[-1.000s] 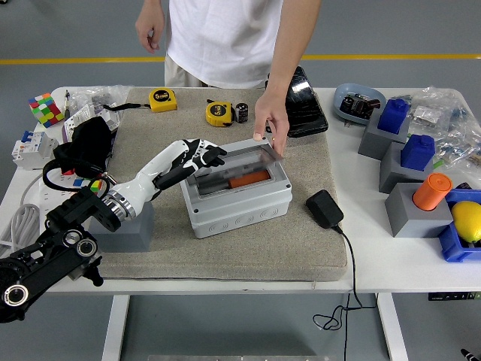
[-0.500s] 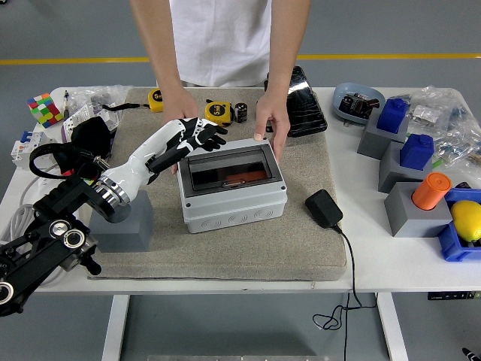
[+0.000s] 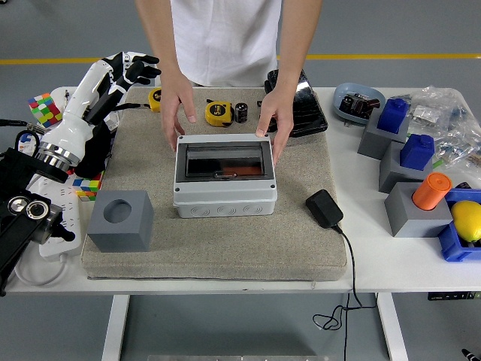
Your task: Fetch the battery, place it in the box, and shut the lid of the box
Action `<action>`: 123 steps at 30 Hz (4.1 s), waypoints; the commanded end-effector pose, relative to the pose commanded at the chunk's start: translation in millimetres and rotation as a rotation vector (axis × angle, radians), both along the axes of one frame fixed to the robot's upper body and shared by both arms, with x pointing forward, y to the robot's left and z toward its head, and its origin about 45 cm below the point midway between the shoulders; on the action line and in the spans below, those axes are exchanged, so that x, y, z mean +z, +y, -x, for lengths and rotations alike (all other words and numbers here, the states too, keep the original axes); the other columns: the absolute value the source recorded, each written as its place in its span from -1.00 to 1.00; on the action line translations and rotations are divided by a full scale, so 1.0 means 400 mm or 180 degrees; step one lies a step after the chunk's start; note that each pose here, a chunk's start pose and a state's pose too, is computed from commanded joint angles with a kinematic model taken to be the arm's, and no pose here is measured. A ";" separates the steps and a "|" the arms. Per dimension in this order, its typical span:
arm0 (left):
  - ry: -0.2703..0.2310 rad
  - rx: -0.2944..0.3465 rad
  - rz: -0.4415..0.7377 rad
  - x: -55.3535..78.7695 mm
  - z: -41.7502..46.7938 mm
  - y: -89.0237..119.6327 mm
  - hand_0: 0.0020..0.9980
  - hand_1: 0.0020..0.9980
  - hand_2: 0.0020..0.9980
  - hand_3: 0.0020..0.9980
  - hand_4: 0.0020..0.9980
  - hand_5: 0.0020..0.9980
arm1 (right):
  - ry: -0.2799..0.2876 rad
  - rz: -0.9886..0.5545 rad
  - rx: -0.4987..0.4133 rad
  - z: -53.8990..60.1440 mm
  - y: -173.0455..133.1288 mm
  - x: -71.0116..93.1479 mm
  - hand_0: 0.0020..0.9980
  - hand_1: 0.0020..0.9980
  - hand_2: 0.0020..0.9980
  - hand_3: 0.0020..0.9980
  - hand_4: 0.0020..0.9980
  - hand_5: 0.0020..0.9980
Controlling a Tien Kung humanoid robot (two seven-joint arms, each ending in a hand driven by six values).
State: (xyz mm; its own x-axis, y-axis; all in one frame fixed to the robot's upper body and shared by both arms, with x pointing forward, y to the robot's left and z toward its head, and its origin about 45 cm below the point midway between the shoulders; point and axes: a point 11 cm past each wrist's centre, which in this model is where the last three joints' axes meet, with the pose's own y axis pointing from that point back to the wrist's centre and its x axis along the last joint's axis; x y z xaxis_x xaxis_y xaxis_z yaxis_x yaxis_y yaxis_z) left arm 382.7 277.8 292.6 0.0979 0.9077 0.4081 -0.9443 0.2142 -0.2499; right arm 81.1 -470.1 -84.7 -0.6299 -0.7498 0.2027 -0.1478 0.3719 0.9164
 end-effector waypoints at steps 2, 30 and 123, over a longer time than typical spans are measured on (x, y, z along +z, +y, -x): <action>-0.0012 0.0131 0.0038 -0.002 -0.001 0.026 0.35 0.44 0.40 0.45 1.00 1.00 | -0.0002 0.0000 -0.0001 -0.002 -0.001 0.001 0.30 0.31 0.31 0.07 0.93 -0.18; -0.0187 0.0888 0.0564 -0.031 0.020 0.194 0.67 0.89 0.99 0.85 1.00 1.00 | 0.0014 0.0016 0.0008 0.003 -0.023 0.010 0.30 0.31 0.30 0.07 0.92 -0.18; -0.0427 0.0963 0.0556 0.011 0.065 0.257 0.32 0.49 0.40 0.48 1.00 1.00 | 0.0124 0.0115 0.0003 -0.005 -0.034 0.016 0.29 0.32 0.32 0.08 0.92 -0.14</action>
State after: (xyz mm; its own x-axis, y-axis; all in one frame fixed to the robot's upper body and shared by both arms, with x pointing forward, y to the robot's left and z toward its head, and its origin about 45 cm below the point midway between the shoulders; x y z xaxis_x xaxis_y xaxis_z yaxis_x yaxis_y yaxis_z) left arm 356.6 380.5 296.9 -0.2293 0.9445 0.2354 -0.9147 -0.1263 -0.3839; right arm 83.3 -483.7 -78.1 -0.6202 -0.7422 0.2540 -0.1127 0.4047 0.9075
